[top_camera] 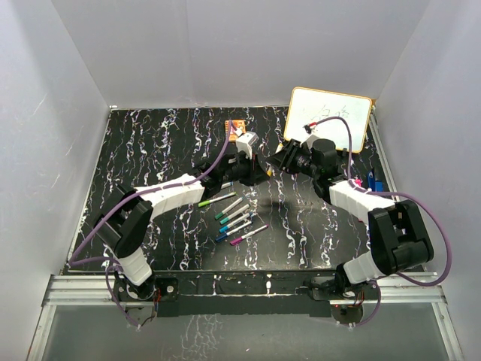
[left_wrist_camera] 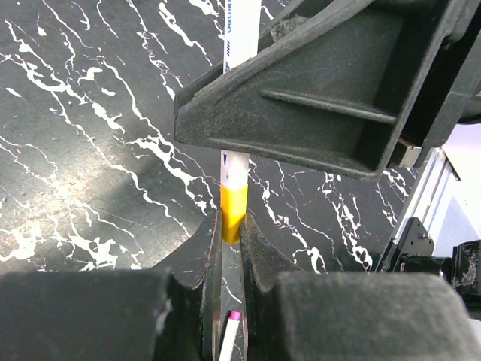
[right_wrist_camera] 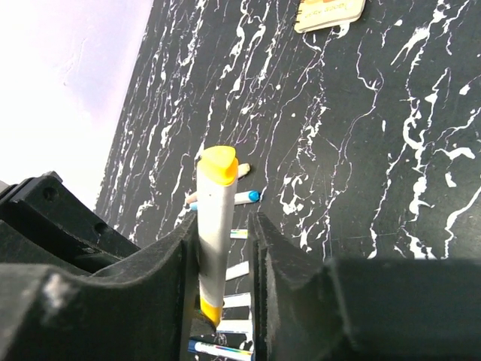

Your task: Open the pen caps

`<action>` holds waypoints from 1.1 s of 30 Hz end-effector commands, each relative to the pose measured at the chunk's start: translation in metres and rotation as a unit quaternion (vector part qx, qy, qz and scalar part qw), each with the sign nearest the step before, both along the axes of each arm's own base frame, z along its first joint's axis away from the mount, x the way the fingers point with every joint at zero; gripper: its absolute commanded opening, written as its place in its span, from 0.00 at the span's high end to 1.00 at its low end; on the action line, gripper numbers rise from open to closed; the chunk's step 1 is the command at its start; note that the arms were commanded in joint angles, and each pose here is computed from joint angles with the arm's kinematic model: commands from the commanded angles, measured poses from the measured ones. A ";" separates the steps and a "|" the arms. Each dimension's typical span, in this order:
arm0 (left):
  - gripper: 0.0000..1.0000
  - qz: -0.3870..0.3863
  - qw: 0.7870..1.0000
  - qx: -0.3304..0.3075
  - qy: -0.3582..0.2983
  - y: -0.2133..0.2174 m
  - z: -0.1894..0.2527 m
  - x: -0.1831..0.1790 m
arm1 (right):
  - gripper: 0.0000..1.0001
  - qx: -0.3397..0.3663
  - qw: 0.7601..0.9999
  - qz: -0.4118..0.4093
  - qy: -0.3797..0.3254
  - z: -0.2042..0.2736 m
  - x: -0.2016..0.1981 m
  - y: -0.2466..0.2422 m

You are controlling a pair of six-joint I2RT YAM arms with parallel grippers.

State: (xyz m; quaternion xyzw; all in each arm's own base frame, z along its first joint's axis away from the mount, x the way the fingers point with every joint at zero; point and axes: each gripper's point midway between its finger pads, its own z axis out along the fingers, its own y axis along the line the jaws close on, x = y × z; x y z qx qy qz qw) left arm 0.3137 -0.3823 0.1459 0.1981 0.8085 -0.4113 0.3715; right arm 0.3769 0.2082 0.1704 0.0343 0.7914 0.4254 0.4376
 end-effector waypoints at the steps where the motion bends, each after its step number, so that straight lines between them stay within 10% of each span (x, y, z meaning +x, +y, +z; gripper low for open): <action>1: 1.00 -0.010 0.999 -0.026 -0.019 -0.009 0.020 -0.003 | 0.79 0.013 1.000 0.007 -0.024 0.009 0.000 0.004; 7: 1.00 -0.011 0.999 -0.029 -0.015 -0.012 0.018 -0.004 | 0.99 0.015 1.000 0.002 -0.026 0.010 0.000 0.003; 10: 0.69 -0.007 0.999 -0.032 -0.016 -0.011 0.018 -0.004 | 1.00 0.016 0.999 -0.001 -0.027 0.011 -0.001 0.002; 16: 0.47 -0.007 0.999 -0.032 -0.016 -0.012 0.016 -0.004 | 1.00 0.020 0.999 0.001 -0.032 0.015 -0.003 0.002; 33: 0.55 -0.007 0.999 -0.038 -0.006 -0.017 -0.003 -0.004 | 1.00 0.055 0.998 0.011 -0.036 0.029 -0.009 0.007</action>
